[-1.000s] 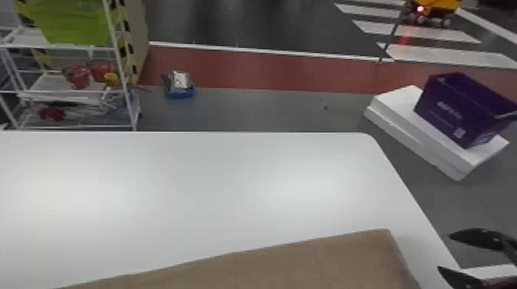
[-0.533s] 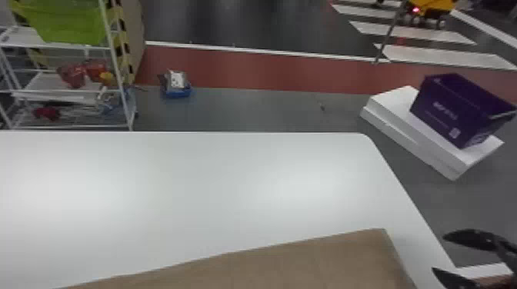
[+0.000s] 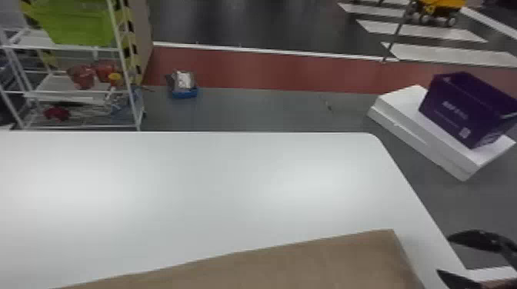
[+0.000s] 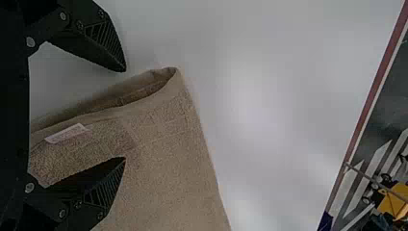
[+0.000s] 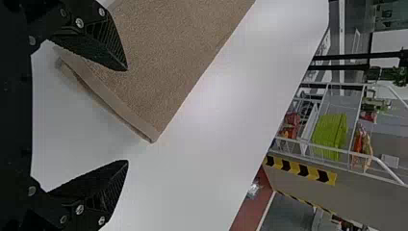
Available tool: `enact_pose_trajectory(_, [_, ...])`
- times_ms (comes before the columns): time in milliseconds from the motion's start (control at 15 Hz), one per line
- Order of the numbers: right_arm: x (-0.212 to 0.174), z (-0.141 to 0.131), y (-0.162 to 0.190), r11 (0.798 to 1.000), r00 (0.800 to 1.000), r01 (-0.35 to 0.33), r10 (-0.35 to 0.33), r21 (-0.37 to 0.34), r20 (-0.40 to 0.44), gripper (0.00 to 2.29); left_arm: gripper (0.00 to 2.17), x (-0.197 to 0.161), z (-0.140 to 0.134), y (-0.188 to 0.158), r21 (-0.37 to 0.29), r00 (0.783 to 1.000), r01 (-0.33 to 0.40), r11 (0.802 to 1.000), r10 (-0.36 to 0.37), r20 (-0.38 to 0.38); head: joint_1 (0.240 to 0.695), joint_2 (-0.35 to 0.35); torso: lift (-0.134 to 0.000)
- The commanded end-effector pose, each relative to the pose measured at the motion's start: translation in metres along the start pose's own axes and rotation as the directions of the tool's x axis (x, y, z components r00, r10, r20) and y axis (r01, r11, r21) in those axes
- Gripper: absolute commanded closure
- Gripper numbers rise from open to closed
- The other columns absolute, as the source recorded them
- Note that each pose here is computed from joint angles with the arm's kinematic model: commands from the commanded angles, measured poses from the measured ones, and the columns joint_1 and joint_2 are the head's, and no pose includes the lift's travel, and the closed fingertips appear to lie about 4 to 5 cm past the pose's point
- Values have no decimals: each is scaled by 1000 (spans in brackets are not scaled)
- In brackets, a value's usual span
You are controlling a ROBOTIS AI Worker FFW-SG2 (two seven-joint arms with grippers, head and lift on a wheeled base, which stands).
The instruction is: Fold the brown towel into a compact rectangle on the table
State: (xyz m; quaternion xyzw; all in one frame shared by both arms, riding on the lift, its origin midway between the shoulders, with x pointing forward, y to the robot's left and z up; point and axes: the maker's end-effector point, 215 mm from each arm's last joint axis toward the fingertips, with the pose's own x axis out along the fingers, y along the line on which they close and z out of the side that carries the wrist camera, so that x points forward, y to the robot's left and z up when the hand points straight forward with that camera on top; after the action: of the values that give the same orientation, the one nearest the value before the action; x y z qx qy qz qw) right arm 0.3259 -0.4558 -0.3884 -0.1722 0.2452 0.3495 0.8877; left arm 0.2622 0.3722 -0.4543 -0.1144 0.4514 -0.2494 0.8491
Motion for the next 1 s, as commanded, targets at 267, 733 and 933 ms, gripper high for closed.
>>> enact_pose_trajectory(267, [2,-2,-1,1000,1000,-5,5,2,-7,228,1507,13,-6,-19,26,997,51,998,-49,-53,695,-203,-123])
enact_pose_trajectory(733, [6,-3,2,1000,1000,-14,14,7,-4,228,2098,-7,21,5,69,1000,-13,998,15,-19,695,-184,-123])
enact_pose_trajectory(933, [7,-5,3,1000,1000,-18,18,7,-5,228,2094,-28,50,31,74,997,-65,995,63,36,695,-144,-123])
